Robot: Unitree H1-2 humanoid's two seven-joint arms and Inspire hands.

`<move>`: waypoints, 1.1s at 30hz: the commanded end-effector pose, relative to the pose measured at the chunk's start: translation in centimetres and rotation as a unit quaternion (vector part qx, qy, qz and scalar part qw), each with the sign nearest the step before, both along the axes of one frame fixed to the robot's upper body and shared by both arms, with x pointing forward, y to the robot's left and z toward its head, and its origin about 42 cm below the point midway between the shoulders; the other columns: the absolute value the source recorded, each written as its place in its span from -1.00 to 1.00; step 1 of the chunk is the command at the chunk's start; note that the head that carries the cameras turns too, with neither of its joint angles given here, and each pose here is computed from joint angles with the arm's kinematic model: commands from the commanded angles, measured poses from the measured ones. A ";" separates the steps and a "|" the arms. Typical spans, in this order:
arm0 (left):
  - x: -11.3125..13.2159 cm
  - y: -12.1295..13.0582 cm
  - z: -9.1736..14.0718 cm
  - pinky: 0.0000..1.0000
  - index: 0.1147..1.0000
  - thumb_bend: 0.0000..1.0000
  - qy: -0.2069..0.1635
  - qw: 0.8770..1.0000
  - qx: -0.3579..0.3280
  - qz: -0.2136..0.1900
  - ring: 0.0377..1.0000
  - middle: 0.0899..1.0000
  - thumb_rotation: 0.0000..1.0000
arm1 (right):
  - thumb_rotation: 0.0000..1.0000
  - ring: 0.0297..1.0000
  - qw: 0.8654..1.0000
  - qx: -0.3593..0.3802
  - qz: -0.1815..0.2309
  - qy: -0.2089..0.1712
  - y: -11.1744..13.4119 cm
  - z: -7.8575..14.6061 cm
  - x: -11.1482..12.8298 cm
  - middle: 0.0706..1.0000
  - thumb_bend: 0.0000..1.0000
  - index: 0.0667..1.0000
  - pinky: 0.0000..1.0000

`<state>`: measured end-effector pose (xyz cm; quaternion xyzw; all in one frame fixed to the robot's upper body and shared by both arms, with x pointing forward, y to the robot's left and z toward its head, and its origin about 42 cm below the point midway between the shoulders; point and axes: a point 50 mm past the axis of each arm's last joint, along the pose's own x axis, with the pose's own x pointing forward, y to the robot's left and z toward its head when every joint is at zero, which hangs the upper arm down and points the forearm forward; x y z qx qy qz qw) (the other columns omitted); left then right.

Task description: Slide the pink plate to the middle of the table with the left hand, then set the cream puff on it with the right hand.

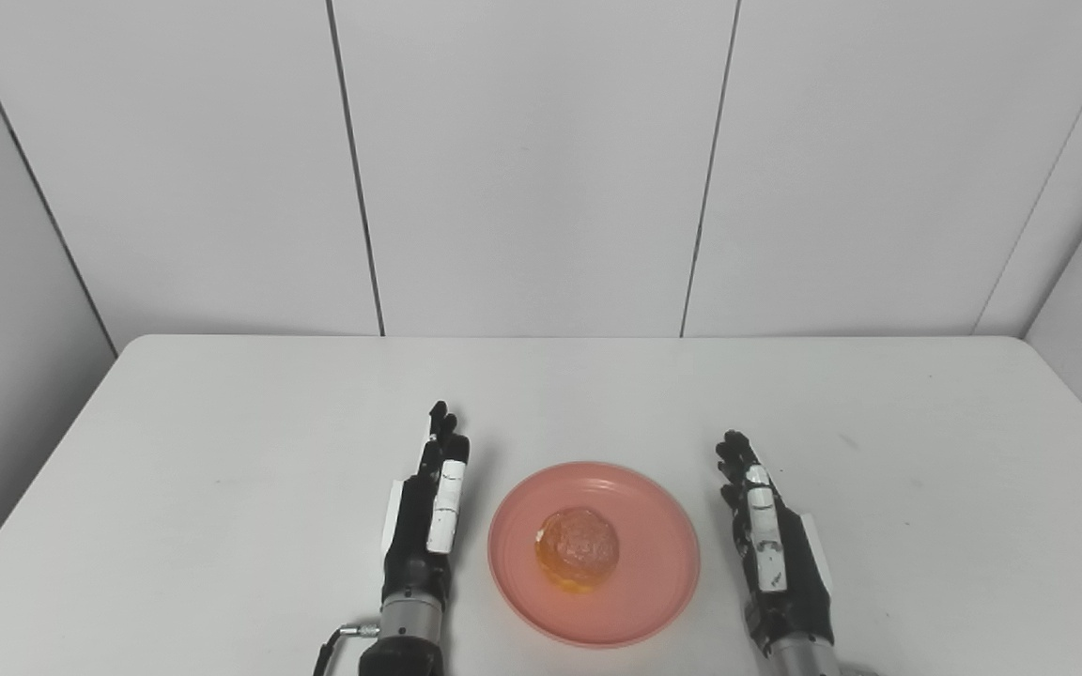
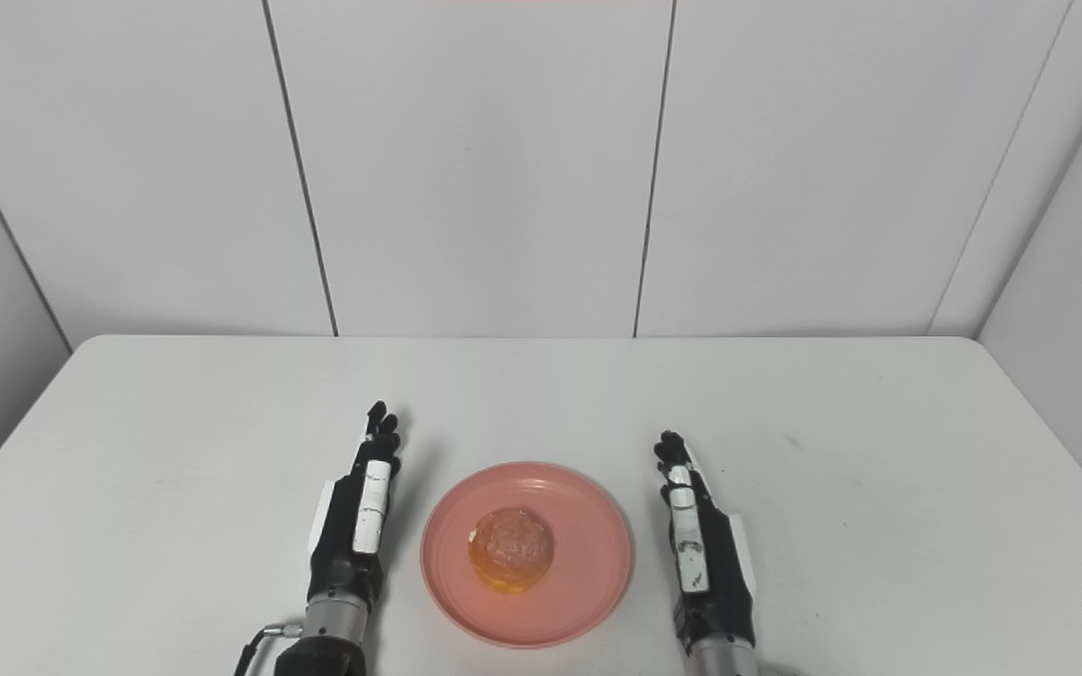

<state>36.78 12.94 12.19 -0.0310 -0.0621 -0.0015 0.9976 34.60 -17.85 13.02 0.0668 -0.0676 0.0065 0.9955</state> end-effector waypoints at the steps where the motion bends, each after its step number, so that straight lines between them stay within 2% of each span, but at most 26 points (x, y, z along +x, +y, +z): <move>1: -2.4 0.9 -3.8 1.00 1.00 0.55 0.061 0.998 0.003 0.005 1.00 1.00 1.00 | 1.00 0.98 1.000 0.003 0.006 0.002 -0.1 -1.4 -0.6 0.90 0.66 0.88 1.00; 10: -2.6 1.0 -4.0 1.00 1.00 0.63 0.074 0.997 -0.006 0.007 1.00 1.00 0.98 | 0.97 0.98 1.000 0.001 0.014 0.007 0.2 -1.5 -0.1 0.92 0.72 0.89 1.00; 25: -3.4 0.9 -4.4 0.99 1.00 0.59 0.086 0.996 -0.009 0.002 1.00 0.97 1.00 | 0.92 1.00 1.000 0.011 0.014 0.010 0.5 -1.2 0.2 0.95 0.74 0.91 1.00; 33: -3.9 0.7 -4.9 0.97 1.00 0.55 0.089 0.996 -0.009 -0.005 1.00 0.96 1.00 | 1.00 1.00 1.000 0.017 0.008 0.008 0.5 -1.0 0.3 0.96 0.71 0.91 1.00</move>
